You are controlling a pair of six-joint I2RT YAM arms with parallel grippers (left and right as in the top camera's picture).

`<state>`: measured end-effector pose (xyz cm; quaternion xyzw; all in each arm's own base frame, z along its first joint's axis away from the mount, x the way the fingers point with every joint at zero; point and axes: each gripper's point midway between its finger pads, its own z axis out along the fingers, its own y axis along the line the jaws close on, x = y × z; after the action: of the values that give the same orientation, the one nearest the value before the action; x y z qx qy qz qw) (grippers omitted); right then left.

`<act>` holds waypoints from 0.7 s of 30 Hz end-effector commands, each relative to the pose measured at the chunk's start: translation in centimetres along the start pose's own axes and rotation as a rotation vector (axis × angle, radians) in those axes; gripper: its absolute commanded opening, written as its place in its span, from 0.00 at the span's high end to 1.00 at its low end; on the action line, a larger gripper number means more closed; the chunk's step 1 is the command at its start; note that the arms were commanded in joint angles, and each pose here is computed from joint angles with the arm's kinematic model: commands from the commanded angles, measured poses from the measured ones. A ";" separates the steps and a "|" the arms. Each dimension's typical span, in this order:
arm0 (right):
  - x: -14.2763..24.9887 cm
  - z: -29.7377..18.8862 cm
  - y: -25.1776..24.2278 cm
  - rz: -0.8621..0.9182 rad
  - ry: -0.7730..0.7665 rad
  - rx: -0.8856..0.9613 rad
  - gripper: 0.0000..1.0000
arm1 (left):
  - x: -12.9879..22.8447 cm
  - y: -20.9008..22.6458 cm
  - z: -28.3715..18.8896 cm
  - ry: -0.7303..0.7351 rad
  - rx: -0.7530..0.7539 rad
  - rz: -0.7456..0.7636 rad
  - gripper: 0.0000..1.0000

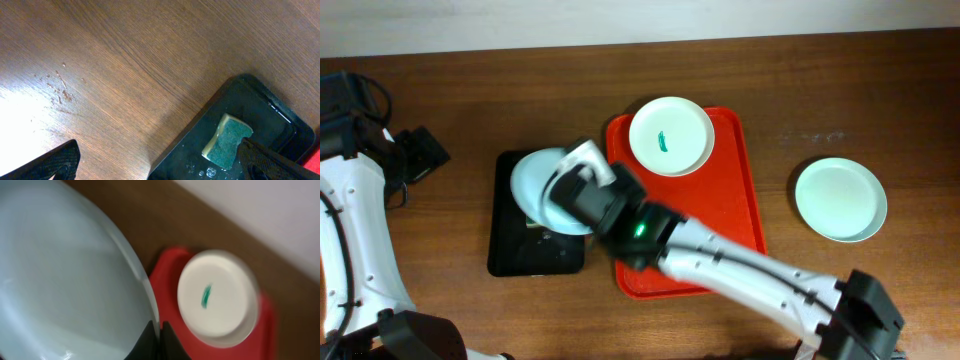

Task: Clean dirty plates on tray and stack at the side
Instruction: 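Carry the light blue plate right and stack it on the pale green plate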

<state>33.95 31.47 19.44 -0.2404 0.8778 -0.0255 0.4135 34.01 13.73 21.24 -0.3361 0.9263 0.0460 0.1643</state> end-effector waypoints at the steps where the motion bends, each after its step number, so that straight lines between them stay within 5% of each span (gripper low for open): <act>1: -1.1 -1.3 -2.8 0.371 0.101 -0.321 0.96 | -0.4 0.0 -0.6 -0.020 0.006 -0.014 0.00; 4: -1.3 -2.8 -8.7 0.524 0.121 -0.421 0.96 | -0.4 0.0 -0.6 -0.020 0.006 -0.014 0.01; 8: 2.6 -4.5 -21.2 0.740 0.146 -0.226 0.96 | -0.4 0.0 -0.6 -0.020 0.006 -0.014 0.01; 16: 22.0 -9.0 -39.4 1.305 0.404 0.230 0.96 | -0.4 0.0 -0.6 -0.020 0.006 -0.014 0.01; 21: 32.3 -9.1 -40.5 1.542 0.591 0.280 0.96 | -0.4 0.0 -0.6 -0.020 0.006 -0.014 0.01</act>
<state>29.36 -17.65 17.57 0.4470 0.8744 0.0767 0.1725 34.03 13.75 21.24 -0.3361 0.9261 0.0461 0.1649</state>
